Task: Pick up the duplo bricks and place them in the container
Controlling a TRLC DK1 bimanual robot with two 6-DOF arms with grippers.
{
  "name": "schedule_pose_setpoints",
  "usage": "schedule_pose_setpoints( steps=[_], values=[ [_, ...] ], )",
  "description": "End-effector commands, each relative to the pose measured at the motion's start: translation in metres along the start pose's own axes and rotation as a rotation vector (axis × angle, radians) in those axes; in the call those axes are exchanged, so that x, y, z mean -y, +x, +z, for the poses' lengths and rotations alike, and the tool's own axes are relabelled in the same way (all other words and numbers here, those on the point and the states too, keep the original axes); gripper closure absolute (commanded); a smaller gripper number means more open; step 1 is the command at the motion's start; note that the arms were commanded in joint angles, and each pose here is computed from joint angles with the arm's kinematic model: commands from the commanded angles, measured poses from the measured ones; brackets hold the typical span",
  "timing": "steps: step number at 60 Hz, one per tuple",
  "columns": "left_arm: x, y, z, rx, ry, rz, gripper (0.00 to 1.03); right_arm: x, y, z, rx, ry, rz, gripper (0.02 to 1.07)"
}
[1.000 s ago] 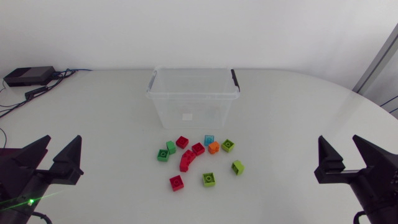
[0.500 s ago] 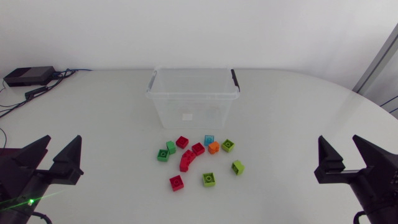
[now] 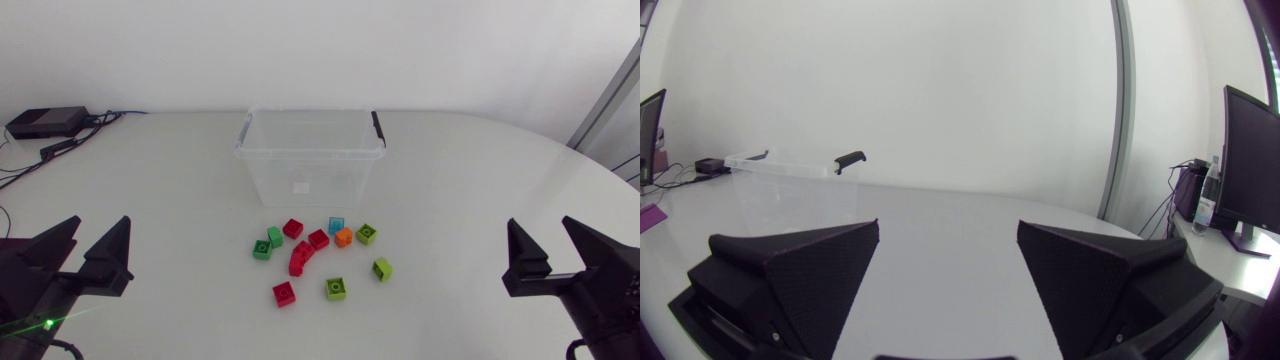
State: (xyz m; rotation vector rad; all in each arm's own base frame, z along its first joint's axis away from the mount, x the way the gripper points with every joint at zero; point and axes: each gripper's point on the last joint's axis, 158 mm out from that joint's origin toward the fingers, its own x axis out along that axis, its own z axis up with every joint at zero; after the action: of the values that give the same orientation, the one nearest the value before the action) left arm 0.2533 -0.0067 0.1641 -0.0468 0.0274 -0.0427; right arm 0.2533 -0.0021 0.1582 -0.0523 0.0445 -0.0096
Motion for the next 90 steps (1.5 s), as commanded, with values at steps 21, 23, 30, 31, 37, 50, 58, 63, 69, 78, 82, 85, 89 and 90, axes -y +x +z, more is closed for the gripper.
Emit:
schedule_pose_setpoints(
  steps=[21,23,30,31,37,50,58,63,69,78,82,85,89,90],
  values=[
    [0.013,0.036,0.038,-0.189,-0.017,-0.042,0.06,-0.013,0.018,0.029,-0.055,0.010,0.046,0.07],
    [0.019,0.041,0.035,-0.229,-0.014,-0.059,0.06,-0.012,0.022,0.030,-0.069,0.008,0.037,0.07],
    [0.033,0.060,0.013,-0.459,-0.006,-0.090,0.08,-0.023,0.044,0.024,-0.205,-0.001,0.057,0.07],
    [0.035,0.062,0.009,-0.490,-0.005,-0.094,0.08,-0.024,0.046,0.021,-0.228,0.003,0.058,0.07],
    [0.052,0.071,-0.010,-0.632,0.008,-0.128,0.07,-0.031,0.056,0.011,-0.314,0.055,0.075,0.07],
    [0.092,0.088,-0.065,-0.932,0.141,-0.240,0.06,-0.057,0.057,0.002,-0.463,0.057,0.143,0.07],
    [0.112,0.093,-0.106,-1.130,0.159,-0.263,0.08,-0.063,0.054,-0.014,-0.595,0.011,0.153,0.07],
    [0.124,0.097,-0.129,-1.216,0.171,-0.270,0.08,-0.070,0.053,-0.025,-0.640,0.013,0.182,0.07],
    [0.135,0.097,-0.146,-1.308,0.180,-0.265,0.08,-0.084,0.051,-0.045,-0.718,-0.007,0.260,0.07],
    [0.155,0.101,-0.156,-1.355,0.168,-0.258,0.09,-0.096,0.053,-0.064,-0.768,-0.038,0.296,0.07],
    [0.163,0.096,-0.166,-1.392,0.178,-0.260,0.09,-0.101,0.053,-0.071,-0.784,-0.047,0.306,0.07],
    [0.165,0.094,-0.172,-1.410,0.182,-0.258,0.09,-0.104,0.053,-0.078,-0.799,-0.056,0.311,0.07],
    [0.166,0.090,-0.183,-1.440,0.186,-0.248,0.11,-0.108,0.052,-0.083,-0.814,-0.064,0.321,0.07],
    [0.166,0.090,-0.185,-1.445,0.185,-0.242,0.12,-0.109,0.051,-0.084,-0.817,-0.067,0.325,0.07]
  ],
)
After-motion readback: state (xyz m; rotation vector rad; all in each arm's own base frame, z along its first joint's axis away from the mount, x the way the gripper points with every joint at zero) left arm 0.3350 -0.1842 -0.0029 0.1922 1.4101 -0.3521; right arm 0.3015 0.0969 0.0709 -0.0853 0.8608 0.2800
